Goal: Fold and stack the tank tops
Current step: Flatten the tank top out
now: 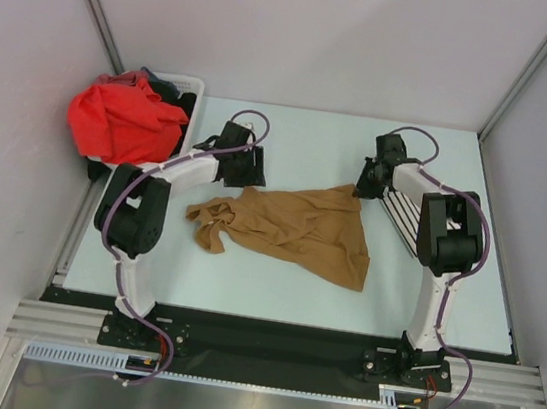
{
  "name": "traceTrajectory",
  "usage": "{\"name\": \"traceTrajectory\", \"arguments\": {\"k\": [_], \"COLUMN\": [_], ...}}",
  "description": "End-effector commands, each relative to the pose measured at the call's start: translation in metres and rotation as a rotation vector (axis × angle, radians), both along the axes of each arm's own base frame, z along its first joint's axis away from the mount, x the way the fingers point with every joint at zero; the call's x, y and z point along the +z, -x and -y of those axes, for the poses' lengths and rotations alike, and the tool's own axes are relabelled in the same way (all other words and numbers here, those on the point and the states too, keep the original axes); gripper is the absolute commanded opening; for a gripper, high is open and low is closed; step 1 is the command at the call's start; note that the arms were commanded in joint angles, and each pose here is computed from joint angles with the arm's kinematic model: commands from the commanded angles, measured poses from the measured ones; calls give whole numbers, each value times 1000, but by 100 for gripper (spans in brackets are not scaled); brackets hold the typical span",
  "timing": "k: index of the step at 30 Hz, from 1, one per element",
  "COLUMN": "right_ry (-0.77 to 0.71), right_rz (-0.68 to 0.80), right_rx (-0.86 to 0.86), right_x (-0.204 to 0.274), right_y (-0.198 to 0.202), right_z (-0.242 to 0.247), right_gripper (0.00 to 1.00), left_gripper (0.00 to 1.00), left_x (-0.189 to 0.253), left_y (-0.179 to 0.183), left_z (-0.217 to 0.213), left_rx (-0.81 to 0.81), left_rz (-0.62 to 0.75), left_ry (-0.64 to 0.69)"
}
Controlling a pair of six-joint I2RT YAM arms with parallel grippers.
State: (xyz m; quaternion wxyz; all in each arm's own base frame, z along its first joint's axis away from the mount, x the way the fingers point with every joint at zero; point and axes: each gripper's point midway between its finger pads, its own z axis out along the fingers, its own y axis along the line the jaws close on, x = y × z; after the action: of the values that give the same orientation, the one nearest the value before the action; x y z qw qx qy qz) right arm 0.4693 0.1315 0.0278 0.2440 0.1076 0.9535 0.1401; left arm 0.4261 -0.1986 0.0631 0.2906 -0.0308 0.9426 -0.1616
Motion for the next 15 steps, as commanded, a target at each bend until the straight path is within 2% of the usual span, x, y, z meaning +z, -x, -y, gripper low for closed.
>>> {"name": "traceTrajectory", "arguments": {"k": [1,9,12,13,15], "right_ry": [-27,-79,-101,-106,-122], "right_rz": [21,40,46,48,59], "right_rx": [19,32,46,48,58], "right_x": [12,22,24,25,32], "right_y": [0,2,1,1,1], "right_z": [-2,-5,-9,-9,-12], "right_gripper": [0,0,0,0,0], "left_gripper": [66,67,48,33,13], "left_x": [8,-10,-17,-20,-17], "left_y": [-11,-16,-19,-19,-23], "left_z": [8,-4,0,2,5], "left_rx": [-33,18,1,-7,-24], "left_rz": [21,-25,-41,-48,-40], "left_ry": [17,-24,-17,-10,-1]}}
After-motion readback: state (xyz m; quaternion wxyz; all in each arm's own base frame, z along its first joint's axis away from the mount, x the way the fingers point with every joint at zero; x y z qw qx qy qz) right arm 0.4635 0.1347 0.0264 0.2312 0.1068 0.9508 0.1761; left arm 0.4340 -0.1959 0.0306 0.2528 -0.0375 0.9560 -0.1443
